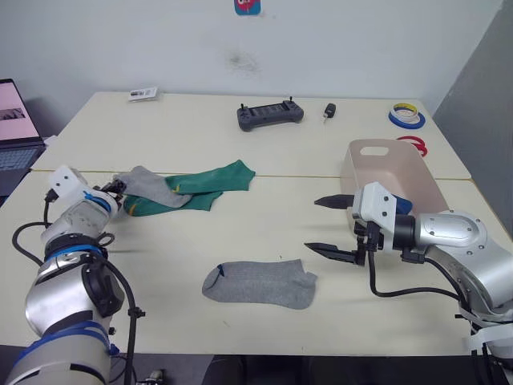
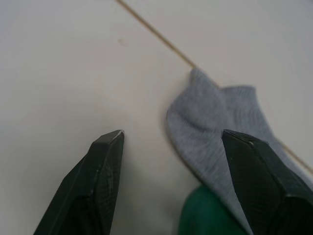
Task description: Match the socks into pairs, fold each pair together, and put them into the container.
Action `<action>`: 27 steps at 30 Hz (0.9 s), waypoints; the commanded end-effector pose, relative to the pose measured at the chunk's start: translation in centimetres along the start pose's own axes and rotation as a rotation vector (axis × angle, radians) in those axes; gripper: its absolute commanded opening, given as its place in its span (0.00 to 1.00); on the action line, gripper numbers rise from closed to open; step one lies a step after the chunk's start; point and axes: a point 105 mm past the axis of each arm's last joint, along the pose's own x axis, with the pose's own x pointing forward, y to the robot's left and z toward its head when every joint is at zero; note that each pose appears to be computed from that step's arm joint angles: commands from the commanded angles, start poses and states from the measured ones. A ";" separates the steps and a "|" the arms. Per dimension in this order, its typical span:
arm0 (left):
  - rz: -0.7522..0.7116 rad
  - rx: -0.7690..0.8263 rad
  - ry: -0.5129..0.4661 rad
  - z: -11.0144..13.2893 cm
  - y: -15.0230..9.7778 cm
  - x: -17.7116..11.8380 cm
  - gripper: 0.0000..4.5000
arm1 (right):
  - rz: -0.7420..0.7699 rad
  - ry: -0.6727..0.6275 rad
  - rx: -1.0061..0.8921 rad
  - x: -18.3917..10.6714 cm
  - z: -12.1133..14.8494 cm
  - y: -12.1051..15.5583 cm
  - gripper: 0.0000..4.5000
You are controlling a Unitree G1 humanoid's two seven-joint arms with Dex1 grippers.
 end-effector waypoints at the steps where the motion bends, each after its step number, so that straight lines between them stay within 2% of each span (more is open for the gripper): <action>1: -0.027 -0.013 0.000 0.5 -1.4 0.1 0.71 | 0.002 -0.023 -0.045 -0.3 1.1 0.0 1.00; 10: -0.078 -0.034 0.057 -0.3 -3.6 0.3 0.71 | 0.006 -0.015 -0.041 -0.3 1.0 0.2 1.00; 13: -0.072 -0.034 0.049 -0.1 -3.6 0.3 0.58 | 0.009 -0.013 -0.040 -0.3 0.9 0.2 1.00; 21: -0.068 -0.043 0.023 0.3 -3.3 0.3 0.01 | 0.011 -0.007 -0.037 -0.3 0.8 0.3 1.00; 27: -0.150 -0.028 -0.060 2.1 -4.0 0.0 0.00 | 0.012 -0.007 -0.037 -0.4 0.8 0.3 1.00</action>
